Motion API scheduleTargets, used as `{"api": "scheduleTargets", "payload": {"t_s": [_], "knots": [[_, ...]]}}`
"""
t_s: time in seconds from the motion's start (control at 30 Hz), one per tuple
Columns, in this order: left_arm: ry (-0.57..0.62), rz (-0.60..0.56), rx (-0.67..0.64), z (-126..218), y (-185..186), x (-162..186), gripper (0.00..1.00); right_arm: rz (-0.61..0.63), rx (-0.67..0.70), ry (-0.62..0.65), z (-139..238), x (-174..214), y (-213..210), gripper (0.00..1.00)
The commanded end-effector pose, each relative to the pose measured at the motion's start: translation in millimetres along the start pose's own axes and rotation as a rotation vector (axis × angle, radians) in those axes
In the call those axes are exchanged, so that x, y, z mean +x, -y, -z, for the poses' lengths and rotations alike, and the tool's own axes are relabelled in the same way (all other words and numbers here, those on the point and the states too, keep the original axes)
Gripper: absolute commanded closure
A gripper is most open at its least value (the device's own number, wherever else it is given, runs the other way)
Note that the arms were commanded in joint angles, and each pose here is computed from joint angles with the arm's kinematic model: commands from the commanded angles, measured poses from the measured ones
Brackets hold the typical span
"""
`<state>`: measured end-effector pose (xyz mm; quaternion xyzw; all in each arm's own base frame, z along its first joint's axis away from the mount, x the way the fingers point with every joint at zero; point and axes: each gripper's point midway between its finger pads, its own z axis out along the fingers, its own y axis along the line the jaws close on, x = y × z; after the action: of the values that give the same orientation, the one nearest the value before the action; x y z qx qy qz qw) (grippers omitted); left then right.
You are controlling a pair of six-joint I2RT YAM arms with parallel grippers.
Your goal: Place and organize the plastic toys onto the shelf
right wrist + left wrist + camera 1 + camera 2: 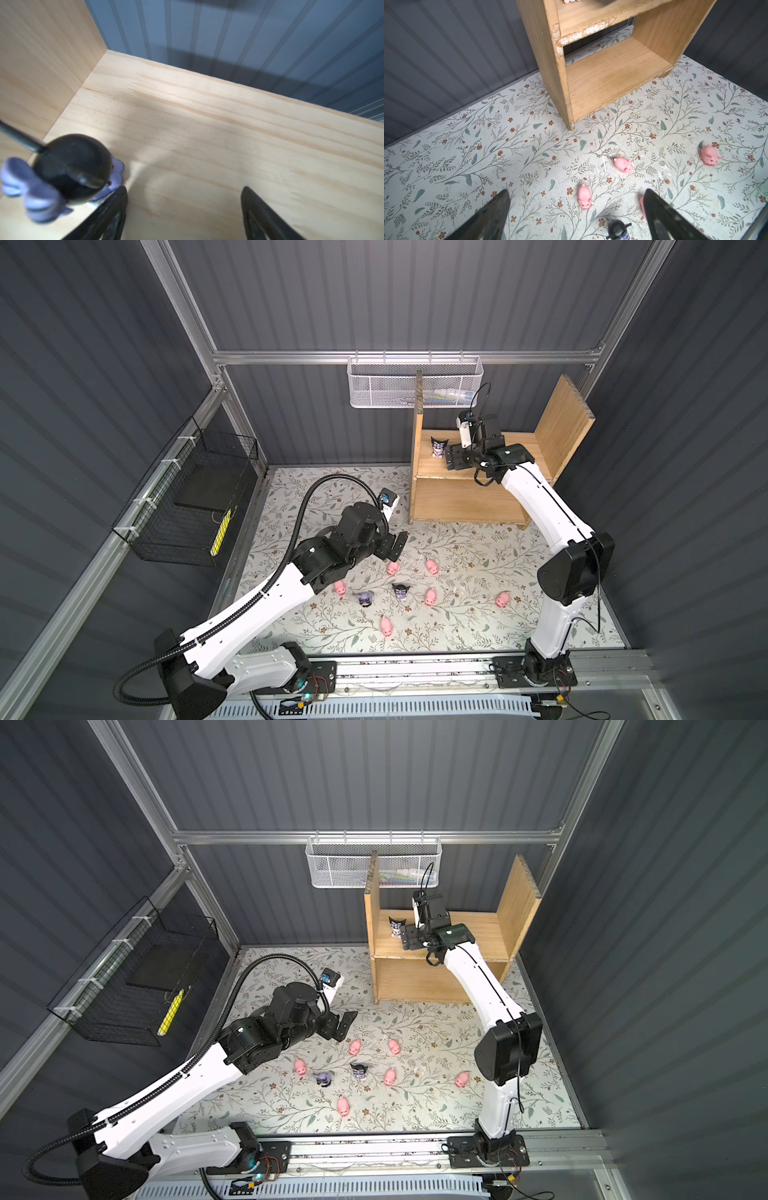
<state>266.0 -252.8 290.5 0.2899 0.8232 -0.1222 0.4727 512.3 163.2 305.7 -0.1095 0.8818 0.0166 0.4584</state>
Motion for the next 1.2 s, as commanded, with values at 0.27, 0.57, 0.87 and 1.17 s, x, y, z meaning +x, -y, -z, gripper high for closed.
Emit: {"api": "scheduleTargets", "payload": {"t_s": [0.27,0.57,0.87,1.17], "knots": [[-0.008,-0.012,-0.020,4.6,-3.8,4.8,0.00,-0.006,-0.003,-0.025,-5.0,4.9,1.6,0.17],[-0.022,-0.021,-0.025,-1.7,-3.2,9.4,0.00,0.009,0.009,-0.034,-14.5,5.3,2.9,0.17],[-0.026,-0.028,-0.031,-3.5,-3.7,8.7,0.00,0.009,0.012,-0.036,-20.5,4.1,7.6,0.17],[-0.034,-0.028,-0.032,-7.4,-3.2,9.4,0.00,0.012,0.011,-0.043,-23.9,5.5,9.6,0.17]]}}
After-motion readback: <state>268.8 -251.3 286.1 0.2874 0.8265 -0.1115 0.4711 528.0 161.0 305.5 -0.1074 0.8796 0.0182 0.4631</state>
